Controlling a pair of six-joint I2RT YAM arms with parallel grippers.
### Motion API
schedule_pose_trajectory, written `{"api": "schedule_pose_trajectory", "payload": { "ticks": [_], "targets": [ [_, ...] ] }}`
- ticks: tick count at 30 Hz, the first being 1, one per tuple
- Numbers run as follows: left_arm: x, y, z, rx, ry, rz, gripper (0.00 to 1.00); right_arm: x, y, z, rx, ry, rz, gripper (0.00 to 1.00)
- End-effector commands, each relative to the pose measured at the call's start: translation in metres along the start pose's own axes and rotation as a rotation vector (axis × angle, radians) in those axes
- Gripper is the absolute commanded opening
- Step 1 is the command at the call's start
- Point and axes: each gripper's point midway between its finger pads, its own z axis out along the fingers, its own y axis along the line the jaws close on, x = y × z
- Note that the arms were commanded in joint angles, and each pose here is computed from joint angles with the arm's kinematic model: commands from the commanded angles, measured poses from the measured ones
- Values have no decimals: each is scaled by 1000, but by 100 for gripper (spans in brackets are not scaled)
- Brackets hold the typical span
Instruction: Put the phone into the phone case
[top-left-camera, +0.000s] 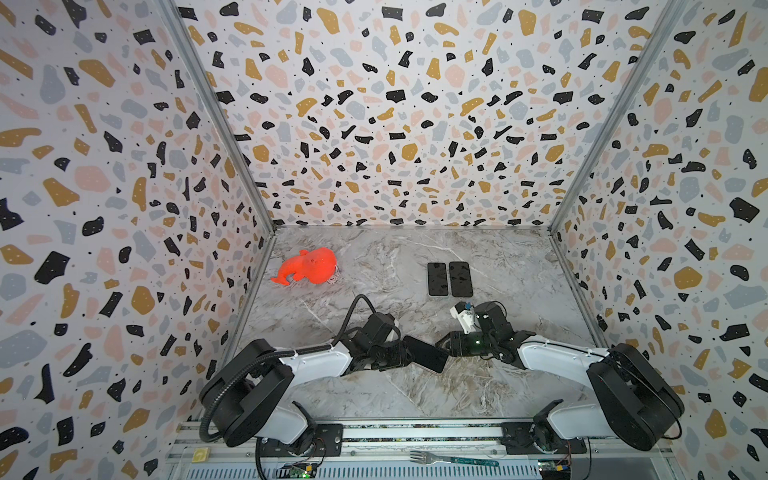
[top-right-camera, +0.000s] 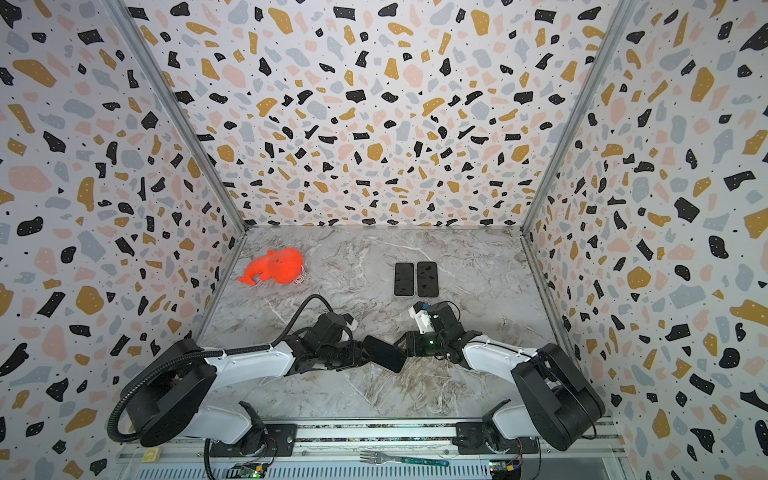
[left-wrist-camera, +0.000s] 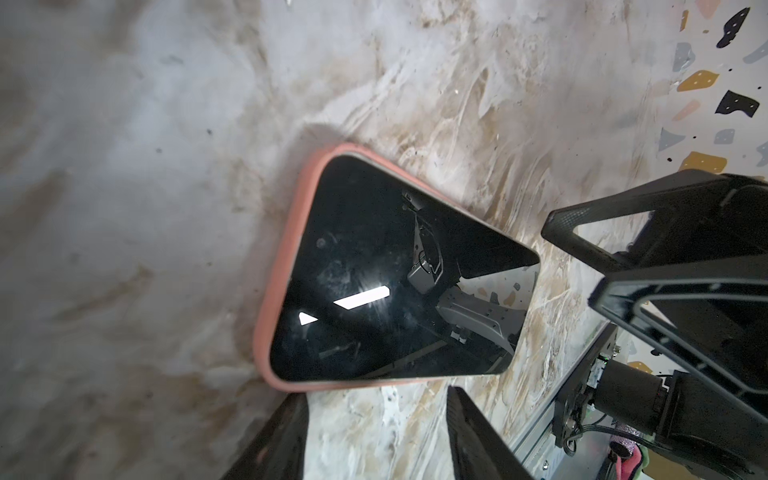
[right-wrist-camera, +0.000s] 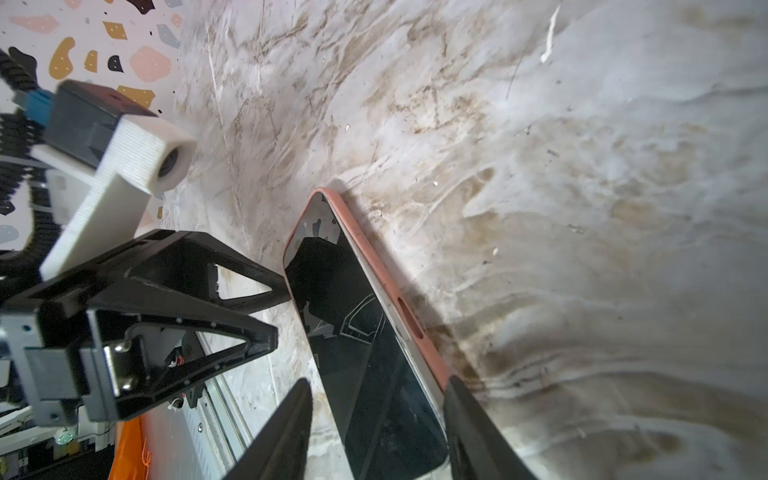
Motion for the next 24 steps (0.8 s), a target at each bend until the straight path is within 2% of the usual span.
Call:
{"api": "schedule_pose_trajectory", "payload": {
  "ticks": [1,15,24],
  "targets": [
    [2,-3,6,28,6,0,54,4,2,-1,-20,0,-20,52],
    [-26,-10,36,-27,28,72,49,29,-8,-8,1,38,6,48],
    [-41,-12,47,-58,61,117,47,53,1,-13,-20,68,28,45]
  ]
}}
